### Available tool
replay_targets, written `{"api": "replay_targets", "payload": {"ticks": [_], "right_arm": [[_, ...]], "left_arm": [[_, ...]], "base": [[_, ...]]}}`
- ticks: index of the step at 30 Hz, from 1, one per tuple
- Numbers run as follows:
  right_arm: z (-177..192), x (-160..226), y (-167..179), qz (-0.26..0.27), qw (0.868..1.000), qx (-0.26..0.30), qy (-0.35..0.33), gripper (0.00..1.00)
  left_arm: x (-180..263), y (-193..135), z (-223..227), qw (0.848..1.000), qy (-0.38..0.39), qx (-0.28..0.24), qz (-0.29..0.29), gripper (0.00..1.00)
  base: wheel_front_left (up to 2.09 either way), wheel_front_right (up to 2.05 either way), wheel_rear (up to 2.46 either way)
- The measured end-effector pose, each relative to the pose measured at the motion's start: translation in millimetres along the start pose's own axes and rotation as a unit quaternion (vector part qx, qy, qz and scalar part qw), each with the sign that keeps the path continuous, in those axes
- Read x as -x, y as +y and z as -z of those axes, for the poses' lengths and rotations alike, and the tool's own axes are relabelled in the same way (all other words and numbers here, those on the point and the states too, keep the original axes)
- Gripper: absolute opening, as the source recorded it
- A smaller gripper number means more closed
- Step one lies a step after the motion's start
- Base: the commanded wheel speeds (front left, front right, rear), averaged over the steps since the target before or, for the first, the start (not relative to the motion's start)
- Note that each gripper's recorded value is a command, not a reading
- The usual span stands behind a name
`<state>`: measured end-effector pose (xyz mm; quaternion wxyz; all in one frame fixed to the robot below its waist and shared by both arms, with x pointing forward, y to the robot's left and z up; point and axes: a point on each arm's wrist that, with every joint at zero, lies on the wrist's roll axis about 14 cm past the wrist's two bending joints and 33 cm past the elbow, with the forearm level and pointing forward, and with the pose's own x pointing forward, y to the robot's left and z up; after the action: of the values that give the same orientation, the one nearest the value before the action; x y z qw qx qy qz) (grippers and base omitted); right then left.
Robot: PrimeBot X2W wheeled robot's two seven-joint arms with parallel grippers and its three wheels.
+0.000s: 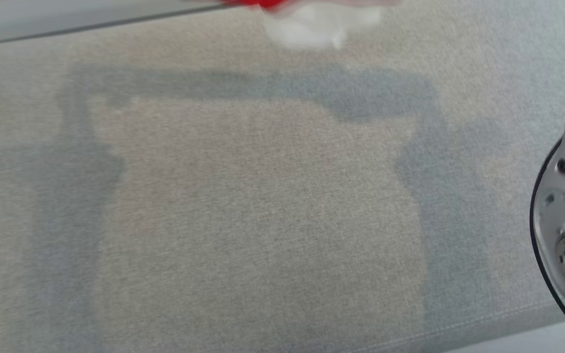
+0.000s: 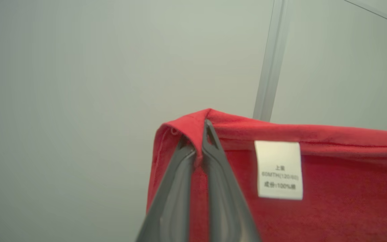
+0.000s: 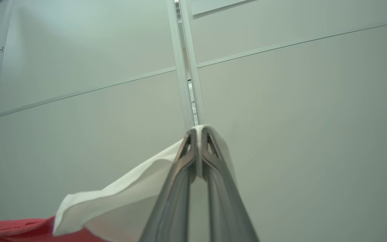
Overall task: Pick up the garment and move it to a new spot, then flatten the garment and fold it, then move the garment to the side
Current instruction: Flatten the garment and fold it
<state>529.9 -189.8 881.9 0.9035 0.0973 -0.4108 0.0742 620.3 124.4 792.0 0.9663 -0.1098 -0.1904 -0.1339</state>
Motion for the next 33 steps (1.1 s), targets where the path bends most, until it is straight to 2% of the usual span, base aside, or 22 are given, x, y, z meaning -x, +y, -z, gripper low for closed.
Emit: {"api": "replay_targets", "payload": {"ticks": [3, 8, 9, 17, 22, 29, 33], "right_arm": [[8, -11, -11, 0.009, 1.000, 0.006, -0.023, 0.00], [67, -4, -27, 0.020, 0.999, -0.008, 0.029, 0.00], [67, -4, -27, 0.020, 0.999, -0.008, 0.029, 0.00], [171, 41, -56, 0.044, 0.991, -0.012, 0.124, 0.00], [213, 64, -68, 0.056, 0.986, -0.016, 0.155, 0.00], [229, 66, -47, 0.031, 0.987, -0.032, 0.155, 0.00], [231, 75, -37, 0.022, 0.987, -0.042, 0.157, 0.00]], "left_arm": [[-23, -5, 8, 0.999, -0.034, 0.001, 0.007, 0.00], [-49, 11, 48, 0.999, -0.033, 0.007, -0.007, 0.00], [-49, 11, 48, 0.999, -0.033, 0.007, -0.007, 0.00], [-54, 51, 173, 0.998, 0.041, 0.034, -0.042, 0.00], [-46, 59, 234, 0.994, 0.079, 0.059, -0.046, 0.00], [-42, 72, 240, 0.993, 0.077, 0.071, -0.051, 0.00], [-41, 70, 225, 0.992, 0.056, 0.103, -0.048, 0.00]], "base": [[0.00, 0.00, 0.00], [0.00, 0.00, 0.00], [0.00, 0.00, 0.00], [0.00, 0.00, 0.00], [0.00, 0.00, 0.00], [0.00, 0.00, 0.00], [0.00, 0.00, 0.00]]}}
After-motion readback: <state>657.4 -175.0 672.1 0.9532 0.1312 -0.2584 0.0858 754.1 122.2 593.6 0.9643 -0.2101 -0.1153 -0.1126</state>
